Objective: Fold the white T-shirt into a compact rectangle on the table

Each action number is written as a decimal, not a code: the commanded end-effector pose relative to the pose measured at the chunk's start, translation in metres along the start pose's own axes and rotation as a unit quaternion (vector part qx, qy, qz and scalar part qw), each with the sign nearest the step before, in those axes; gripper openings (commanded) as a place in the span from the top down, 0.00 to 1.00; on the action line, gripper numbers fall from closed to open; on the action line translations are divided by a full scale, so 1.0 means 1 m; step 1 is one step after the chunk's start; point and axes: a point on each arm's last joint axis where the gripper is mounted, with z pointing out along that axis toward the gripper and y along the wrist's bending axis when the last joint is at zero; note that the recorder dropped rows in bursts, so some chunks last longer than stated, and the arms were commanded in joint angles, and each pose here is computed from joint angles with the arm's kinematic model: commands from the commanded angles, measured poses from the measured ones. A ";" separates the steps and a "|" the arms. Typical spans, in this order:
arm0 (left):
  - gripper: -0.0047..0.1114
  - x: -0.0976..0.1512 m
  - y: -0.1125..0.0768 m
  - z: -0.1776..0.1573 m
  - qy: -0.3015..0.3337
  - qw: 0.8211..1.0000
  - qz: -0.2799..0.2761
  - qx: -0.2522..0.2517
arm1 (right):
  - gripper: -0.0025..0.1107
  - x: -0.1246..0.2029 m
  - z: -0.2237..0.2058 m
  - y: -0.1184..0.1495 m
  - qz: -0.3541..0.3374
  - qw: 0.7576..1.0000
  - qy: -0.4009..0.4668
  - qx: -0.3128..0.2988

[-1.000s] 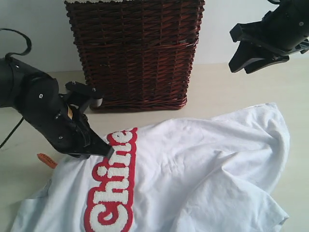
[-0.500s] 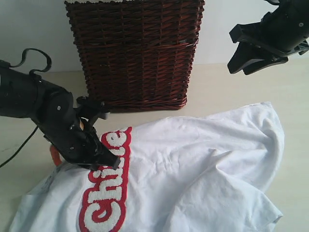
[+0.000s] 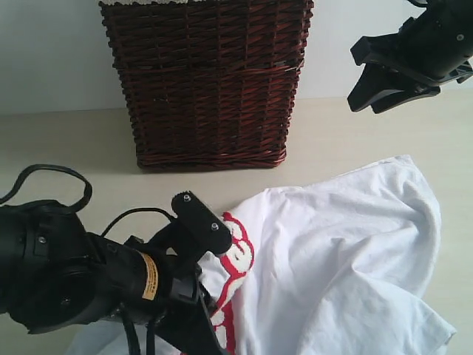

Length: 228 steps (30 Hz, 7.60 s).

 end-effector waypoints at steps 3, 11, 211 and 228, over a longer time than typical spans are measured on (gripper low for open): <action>0.96 0.007 -0.002 -0.004 0.027 0.998 0.052 -0.008 | 0.63 0.001 -0.002 0.002 -0.005 1.000 -0.002 -0.003; 0.96 0.018 -0.038 -0.007 0.069 0.990 0.121 0.015 | 0.63 0.001 -0.002 0.002 -0.007 1.000 -0.003 -0.003; 0.71 -0.003 0.066 -0.125 -0.149 0.974 -0.140 -0.095 | 0.98 0.206 0.054 0.019 -0.284 0.815 0.422 0.276; 0.71 -0.001 0.066 -0.124 -0.137 0.975 -0.144 -0.095 | 0.98 0.211 0.054 -0.071 -0.073 0.803 0.495 0.323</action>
